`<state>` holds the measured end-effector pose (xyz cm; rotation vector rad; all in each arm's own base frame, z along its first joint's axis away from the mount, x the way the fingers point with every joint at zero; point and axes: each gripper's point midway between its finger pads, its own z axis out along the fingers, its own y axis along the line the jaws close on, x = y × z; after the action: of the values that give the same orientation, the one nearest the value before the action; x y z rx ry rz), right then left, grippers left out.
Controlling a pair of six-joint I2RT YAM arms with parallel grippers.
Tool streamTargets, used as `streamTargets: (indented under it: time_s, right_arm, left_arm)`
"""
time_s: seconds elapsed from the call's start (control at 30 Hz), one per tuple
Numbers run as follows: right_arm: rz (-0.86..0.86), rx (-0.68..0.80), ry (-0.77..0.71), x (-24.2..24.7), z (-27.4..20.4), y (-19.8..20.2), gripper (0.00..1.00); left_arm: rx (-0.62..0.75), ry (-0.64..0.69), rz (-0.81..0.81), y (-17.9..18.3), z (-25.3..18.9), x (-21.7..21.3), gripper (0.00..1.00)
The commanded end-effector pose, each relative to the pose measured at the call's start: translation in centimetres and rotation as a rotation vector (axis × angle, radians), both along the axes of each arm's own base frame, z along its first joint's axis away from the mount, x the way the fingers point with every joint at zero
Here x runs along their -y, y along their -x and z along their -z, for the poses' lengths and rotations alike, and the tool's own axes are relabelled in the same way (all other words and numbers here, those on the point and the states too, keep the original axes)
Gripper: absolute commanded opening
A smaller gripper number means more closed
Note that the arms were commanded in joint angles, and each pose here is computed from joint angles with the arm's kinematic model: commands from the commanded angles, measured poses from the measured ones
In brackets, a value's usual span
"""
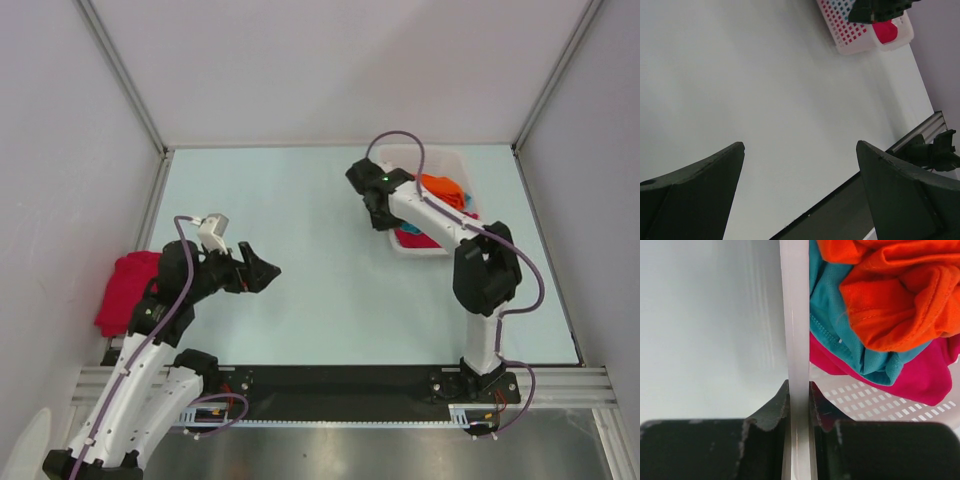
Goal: Fold and stack the t-shirts
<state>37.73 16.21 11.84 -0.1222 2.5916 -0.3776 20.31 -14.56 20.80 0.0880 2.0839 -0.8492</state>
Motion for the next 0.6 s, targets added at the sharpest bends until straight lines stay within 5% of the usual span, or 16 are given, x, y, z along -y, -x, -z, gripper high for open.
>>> streamTargets:
  time_s: [0.0, 0.3, 0.57]
  right_arm:
    - [-0.207, 0.036, -0.147, -10.1, -0.6, -0.3, 0.0]
    - [-0.562, -0.152, -0.32, -22.9, 3.1, 8.7, 0.0]
    - [-0.49, -0.196, -0.347, -20.4, 5.6, 13.2, 0.0]
  left_arm:
    - [0.044, 0.032, 0.002, 0.2, -2.1, 0.1, 0.99]
    - [0.06, 0.013, -0.02, 0.8, -3.0, -0.6, 0.99]
    - [0.067, -0.001, -0.026, 1.1, -3.2, -0.9, 0.99]
